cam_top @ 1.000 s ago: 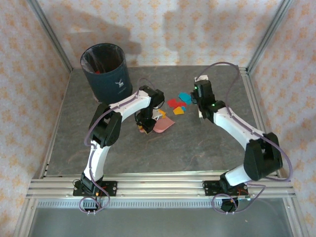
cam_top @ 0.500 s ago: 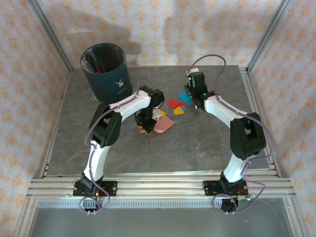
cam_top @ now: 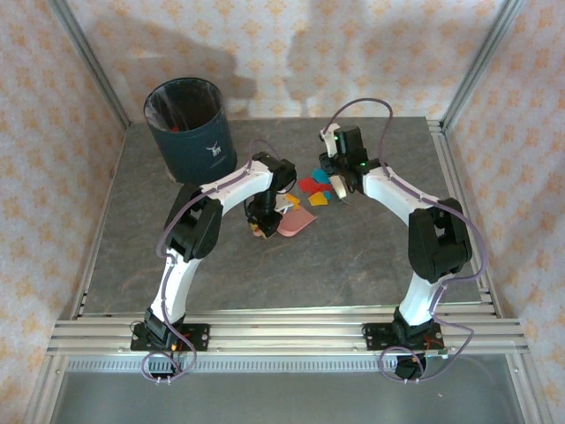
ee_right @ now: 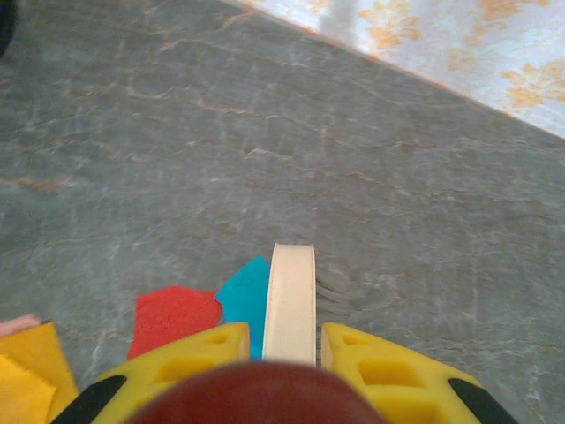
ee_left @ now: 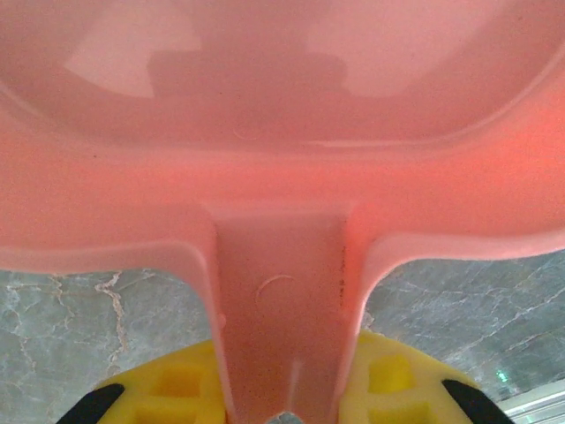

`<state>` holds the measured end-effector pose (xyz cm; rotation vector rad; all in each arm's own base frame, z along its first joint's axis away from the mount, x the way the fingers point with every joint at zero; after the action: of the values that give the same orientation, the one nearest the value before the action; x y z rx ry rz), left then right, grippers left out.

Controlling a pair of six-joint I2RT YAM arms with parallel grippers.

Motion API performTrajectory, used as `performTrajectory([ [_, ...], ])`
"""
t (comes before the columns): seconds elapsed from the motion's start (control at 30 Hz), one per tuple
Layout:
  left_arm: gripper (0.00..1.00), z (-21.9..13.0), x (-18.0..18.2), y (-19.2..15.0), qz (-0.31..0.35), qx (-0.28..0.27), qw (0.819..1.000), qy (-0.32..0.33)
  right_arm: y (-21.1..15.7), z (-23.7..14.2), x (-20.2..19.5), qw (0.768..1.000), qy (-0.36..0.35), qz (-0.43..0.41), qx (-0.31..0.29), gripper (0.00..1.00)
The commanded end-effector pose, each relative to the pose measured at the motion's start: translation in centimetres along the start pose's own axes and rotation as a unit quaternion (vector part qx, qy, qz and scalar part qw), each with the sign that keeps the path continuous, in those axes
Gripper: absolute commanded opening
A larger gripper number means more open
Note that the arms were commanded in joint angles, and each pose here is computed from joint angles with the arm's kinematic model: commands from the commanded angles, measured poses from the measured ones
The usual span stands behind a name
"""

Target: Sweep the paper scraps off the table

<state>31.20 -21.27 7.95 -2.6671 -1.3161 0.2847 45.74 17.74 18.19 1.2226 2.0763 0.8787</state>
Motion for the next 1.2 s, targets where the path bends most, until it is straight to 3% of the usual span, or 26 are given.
performTrajectory([
  [0.0, 0.0, 0.0, 0.2, -0.1, 0.001, 0.017, 1.0, -0.003, -1.1, -0.5, 2.9, 0.997, 0.06, -0.023, 0.033, 0.0],
  [0.63, 0.0, 0.3, 0.1, 0.1, 0.003, 0.024, 1.0, -0.003, -1.6, -4.3, 9.9, 0.987, 0.146, -0.059, 0.045, 0.0],
  [0.9, 0.0, 0.3, -0.2, -0.2, 0.009, 0.026, 1.0, -0.013, -1.0, -6.1, 10.5, 0.985, 0.163, -0.038, 0.028, 0.0],
  [1.17, 0.0, 0.2, -0.7, -1.0, 0.014, 0.014, 1.0, -0.023, -0.2, -7.7, 9.3, 0.992, 0.129, -0.005, -0.004, 0.0],
])
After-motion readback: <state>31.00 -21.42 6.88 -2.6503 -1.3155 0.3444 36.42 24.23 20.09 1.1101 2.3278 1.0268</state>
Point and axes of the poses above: each hand's point on the last joint's axis, 136 mm out from that joint toward the fingers, its own z axis out along the fingers, its own x axis along the line the jaws close on, y = z × x, the point moved 3 cm from there along -z, back along the fingers
